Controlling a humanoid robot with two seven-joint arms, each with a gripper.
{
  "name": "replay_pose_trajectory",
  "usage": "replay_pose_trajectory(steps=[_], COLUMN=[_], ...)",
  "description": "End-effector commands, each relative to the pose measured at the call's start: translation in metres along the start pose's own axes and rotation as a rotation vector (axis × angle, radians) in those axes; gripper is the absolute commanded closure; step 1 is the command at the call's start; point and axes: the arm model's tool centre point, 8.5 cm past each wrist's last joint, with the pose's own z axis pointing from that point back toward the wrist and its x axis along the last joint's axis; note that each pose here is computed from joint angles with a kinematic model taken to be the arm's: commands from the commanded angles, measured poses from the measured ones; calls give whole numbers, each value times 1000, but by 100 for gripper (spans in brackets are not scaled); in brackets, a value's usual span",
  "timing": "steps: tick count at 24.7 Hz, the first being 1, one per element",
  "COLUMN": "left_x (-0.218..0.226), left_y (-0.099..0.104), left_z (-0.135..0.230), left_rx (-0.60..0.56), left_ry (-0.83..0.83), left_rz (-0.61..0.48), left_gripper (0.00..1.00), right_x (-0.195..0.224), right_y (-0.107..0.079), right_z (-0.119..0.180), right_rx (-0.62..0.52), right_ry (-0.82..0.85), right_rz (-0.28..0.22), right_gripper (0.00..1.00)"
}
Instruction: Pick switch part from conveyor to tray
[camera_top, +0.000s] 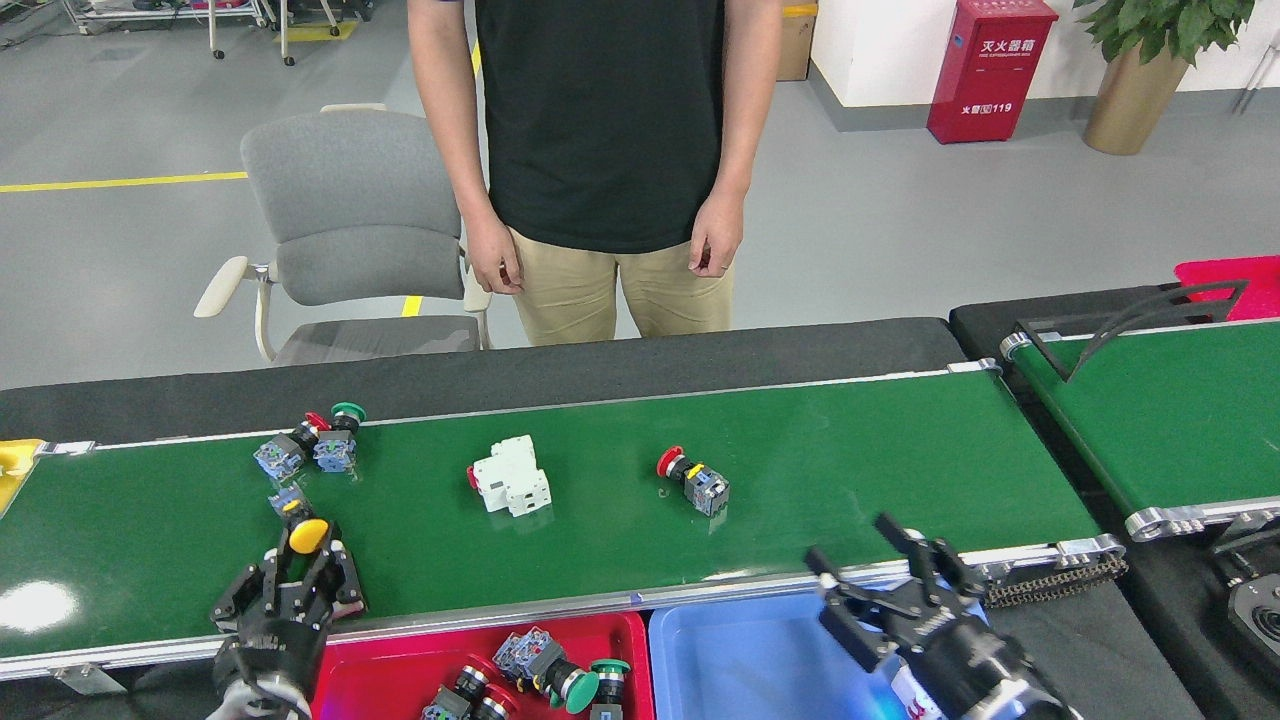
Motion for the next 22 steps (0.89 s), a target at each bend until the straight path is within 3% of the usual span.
replay_pose_trajectory(steps=[1,4,5,10,17,22], left_x=[28,50,57,59,-39,-42], left_y=[11,6,1,-1,5,10], left_z=[29,71,77,78,85,80], left_rx=[25,2,-8,0,31,46], left_ry=[-243,-367,-375,-320,259,267], left_rz=[-18,13,40,86,73,68], left_gripper=[36,2,0,0,0,0], right_x=[-20,-44,-50,-63,-67,-70], right_y=[-9,-17,-17,-17,-21,-21], right_z=[12,27,33,49,50,49], right_rx=[-26,-36,-30,5,-10,-6], right_ry=[72,141,158,191,228,261], right_rz=[11,30,40,82,152,165], right_gripper=[0,0,0,0,2,2])
